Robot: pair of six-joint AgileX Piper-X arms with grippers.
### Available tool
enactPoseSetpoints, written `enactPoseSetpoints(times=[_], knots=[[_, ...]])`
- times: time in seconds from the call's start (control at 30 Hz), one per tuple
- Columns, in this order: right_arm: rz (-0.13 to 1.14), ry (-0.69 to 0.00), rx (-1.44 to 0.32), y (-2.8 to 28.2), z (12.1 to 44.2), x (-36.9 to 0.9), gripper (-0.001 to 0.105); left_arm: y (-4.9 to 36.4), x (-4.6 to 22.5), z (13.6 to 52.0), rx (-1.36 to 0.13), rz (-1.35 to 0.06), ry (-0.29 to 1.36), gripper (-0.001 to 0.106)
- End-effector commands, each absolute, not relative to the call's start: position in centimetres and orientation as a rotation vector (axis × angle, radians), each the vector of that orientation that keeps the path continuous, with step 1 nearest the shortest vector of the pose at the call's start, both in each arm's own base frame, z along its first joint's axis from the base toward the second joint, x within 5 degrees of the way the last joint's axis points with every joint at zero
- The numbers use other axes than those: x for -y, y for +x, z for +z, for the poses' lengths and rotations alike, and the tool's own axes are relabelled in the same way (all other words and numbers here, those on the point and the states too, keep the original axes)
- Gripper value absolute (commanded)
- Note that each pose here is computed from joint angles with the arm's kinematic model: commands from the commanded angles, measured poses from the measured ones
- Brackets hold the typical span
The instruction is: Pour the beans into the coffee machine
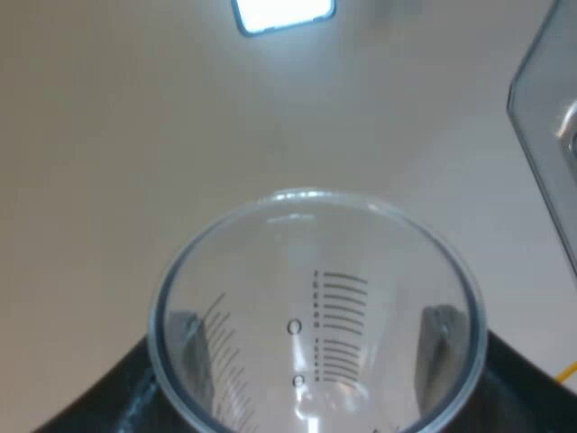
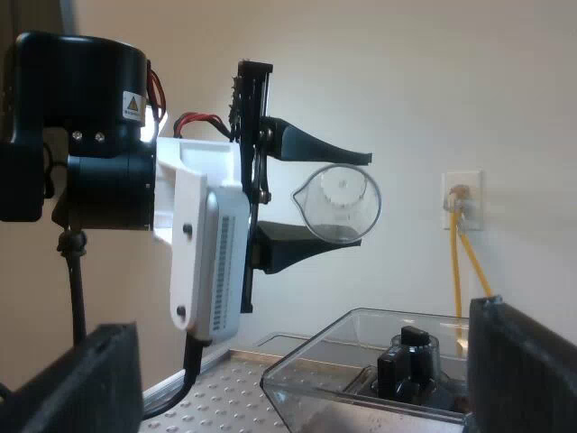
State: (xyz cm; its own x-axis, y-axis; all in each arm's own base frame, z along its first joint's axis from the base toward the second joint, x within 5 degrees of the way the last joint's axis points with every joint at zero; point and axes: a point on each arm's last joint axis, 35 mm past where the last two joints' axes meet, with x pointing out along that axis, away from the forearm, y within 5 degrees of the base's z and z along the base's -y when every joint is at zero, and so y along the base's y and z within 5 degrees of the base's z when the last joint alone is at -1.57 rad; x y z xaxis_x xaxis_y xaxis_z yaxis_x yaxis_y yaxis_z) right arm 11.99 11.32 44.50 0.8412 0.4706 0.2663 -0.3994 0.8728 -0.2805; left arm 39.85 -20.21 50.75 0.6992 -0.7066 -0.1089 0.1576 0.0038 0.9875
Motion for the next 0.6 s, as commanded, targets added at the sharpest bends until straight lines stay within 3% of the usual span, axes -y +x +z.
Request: enactPoseSetpoints(times=[0.03, 0.2, 0.33, 0.6], knots=[[0.458, -0.218, 0.359, 11.7, 45.1, -11.0, 0.079, 38.7, 19.8, 52.2, 0.416, -0.742, 1.165, 0.024], [0.466, -0.219, 0.362, 11.7, 45.1, -11.0, 0.079, 37.9, 19.2, 53.2, 0.275, -0.712, 0.903, 0.024], [0.482, -0.22, 0.367, 11.7, 45.1, -11.1, 0.079, 37.4, 18.4, 53.9, 0.144, -0.588, 0.72, 0.024], [0.569, -0.295, 0.364, 11.6, 44.6, -11.5, 0.079, 36.7, 17.4, 54.6, 0.043, -0.461, 0.517, 0.024]])
